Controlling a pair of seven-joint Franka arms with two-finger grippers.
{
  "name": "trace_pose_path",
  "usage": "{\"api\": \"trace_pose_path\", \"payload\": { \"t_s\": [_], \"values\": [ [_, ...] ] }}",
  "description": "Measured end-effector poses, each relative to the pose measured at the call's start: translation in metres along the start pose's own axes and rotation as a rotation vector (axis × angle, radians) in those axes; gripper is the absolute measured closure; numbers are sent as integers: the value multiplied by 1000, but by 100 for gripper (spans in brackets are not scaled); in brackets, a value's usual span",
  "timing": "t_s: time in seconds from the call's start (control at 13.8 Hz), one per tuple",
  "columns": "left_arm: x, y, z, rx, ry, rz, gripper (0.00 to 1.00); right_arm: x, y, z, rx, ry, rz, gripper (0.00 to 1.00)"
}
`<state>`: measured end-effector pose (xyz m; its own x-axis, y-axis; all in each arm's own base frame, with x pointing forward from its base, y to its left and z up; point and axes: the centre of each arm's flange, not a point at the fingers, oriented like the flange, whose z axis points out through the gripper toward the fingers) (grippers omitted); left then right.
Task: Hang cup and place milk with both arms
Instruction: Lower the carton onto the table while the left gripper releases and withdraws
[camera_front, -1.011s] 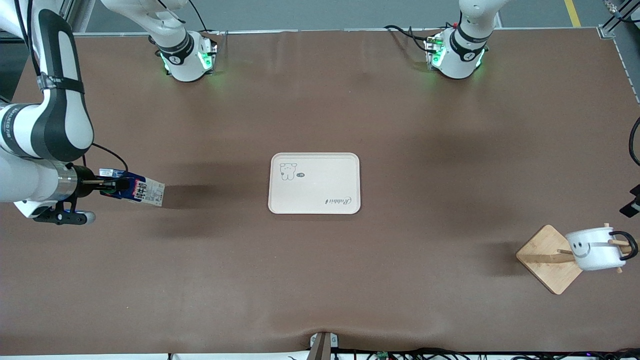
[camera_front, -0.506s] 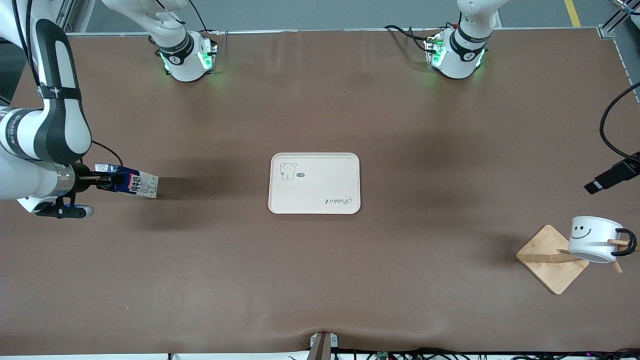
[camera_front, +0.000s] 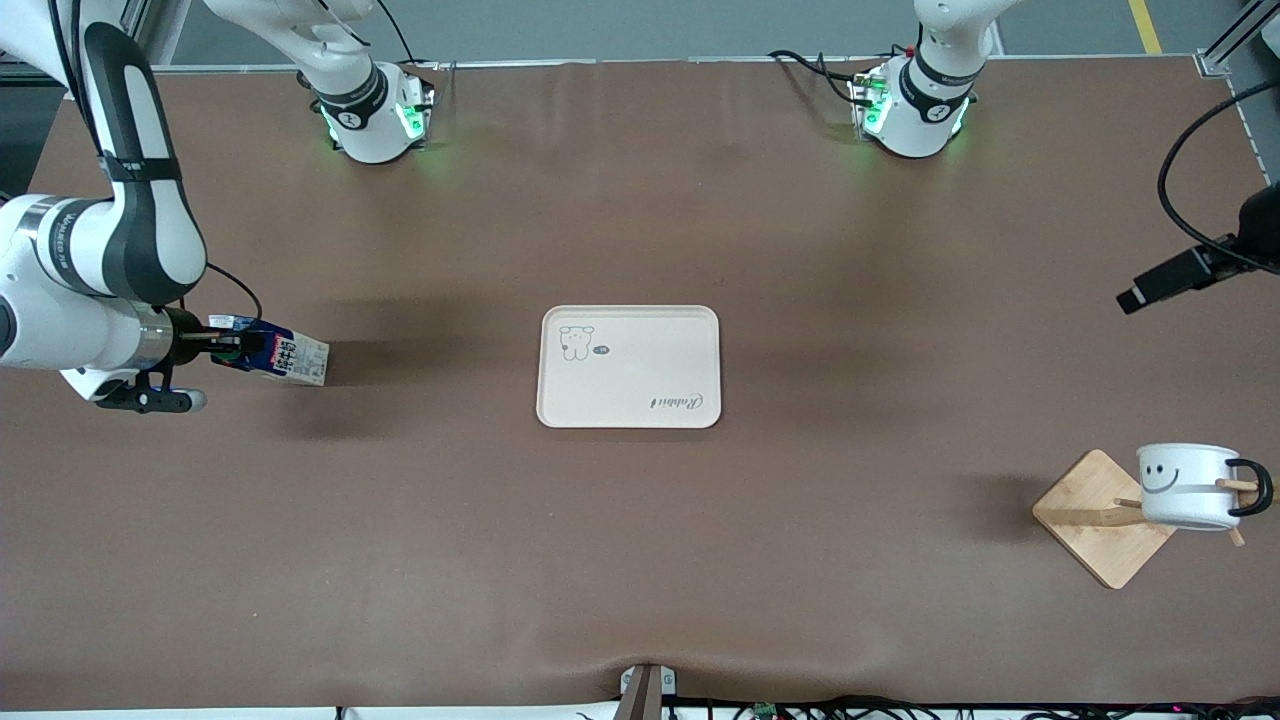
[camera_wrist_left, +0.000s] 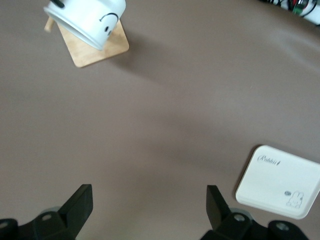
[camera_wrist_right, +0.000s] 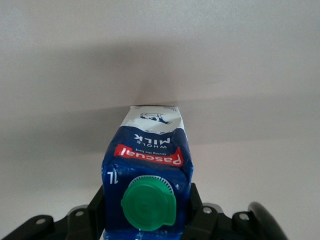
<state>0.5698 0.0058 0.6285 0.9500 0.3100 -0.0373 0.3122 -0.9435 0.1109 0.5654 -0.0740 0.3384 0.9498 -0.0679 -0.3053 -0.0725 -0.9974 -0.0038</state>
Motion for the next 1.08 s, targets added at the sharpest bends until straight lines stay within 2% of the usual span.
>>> {"api": "trace_pose_path", "payload": {
  "t_s": [0.29, 0.36, 0.58, 0.87, 1.08],
  "values": [
    [-30, 22, -22, 30, 14, 74, 0, -2, 0, 1, 0, 5, 0, 34],
    [-43, 36, -24, 43, 0, 100, 0, -2, 0, 2, 0, 3, 0, 29],
    [-75, 68, -23, 70, -15, 166, 0, -2, 1, 4, 0, 3, 1, 1],
    [-99, 89, -18, 111, -13, 223, 0, 1, 1, -5, -1, 26, 0, 0],
    [-114, 94, -19, 115, -10, 248, 0, 3, -1, -15, -2, 43, -3, 0]
  ]
}}
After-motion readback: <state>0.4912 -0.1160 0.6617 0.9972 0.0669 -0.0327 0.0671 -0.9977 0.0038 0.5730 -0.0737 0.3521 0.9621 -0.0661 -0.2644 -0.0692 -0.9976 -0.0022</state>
